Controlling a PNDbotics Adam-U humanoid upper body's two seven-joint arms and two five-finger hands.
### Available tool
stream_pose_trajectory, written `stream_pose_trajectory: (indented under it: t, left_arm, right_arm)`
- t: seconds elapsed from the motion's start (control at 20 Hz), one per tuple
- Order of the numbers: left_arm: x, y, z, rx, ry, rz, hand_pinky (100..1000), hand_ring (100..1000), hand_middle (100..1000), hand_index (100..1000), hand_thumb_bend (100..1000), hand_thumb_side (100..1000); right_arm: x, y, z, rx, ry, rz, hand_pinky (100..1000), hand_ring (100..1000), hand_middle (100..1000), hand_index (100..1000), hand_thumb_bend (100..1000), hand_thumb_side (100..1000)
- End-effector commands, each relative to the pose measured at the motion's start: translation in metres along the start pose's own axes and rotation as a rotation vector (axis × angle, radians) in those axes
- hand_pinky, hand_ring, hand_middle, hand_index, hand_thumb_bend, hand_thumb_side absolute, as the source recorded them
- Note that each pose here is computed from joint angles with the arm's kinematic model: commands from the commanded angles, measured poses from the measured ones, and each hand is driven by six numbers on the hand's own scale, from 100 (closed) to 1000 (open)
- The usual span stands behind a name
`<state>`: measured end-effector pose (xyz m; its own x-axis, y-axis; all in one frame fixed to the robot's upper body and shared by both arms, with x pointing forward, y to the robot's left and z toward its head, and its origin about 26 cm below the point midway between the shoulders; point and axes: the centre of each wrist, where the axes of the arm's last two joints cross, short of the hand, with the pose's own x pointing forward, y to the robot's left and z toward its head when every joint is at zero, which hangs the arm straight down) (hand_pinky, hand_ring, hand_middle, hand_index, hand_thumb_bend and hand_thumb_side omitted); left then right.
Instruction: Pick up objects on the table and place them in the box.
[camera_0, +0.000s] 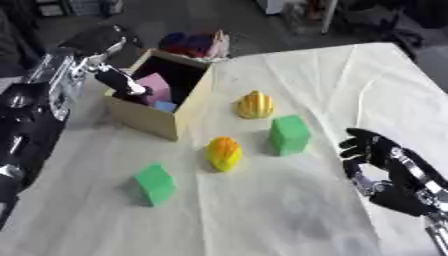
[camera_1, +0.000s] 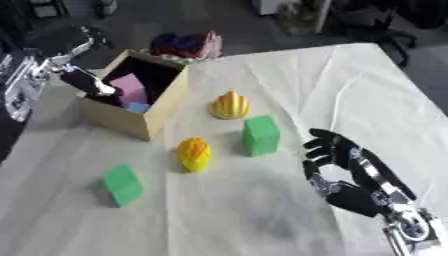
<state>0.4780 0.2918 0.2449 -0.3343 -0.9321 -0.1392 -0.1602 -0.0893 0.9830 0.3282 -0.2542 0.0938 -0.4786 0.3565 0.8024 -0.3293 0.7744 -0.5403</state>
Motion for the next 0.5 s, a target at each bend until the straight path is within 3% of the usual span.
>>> stream_pose_trajectory:
  t: [0.05, 0.25, 0.5]
  left_arm:
    - [-0.004, 0.029, 0.009, 0.061, -0.076, -0.050, 770, 707, 716, 782, 614, 368]
    - [-0.001, 0.025, 0.027, 0.007, -0.202, -0.127, 777, 722, 729, 788, 562, 319]
    - [0.008, -0.005, 0.057, -0.179, -0.374, -0.192, 780, 739, 744, 789, 514, 251]
  right_arm:
    - [0.004, -0.008, 0.001, -0.016, -0.013, 0.020, 699, 740, 736, 924, 188, 329]
    - [0.003, -0.011, 0.004, -0.030, -0.001, 0.033, 700, 741, 737, 924, 187, 330]
    - [0.003, -0.015, 0.005, -0.045, 0.002, 0.049, 700, 741, 737, 924, 186, 331]
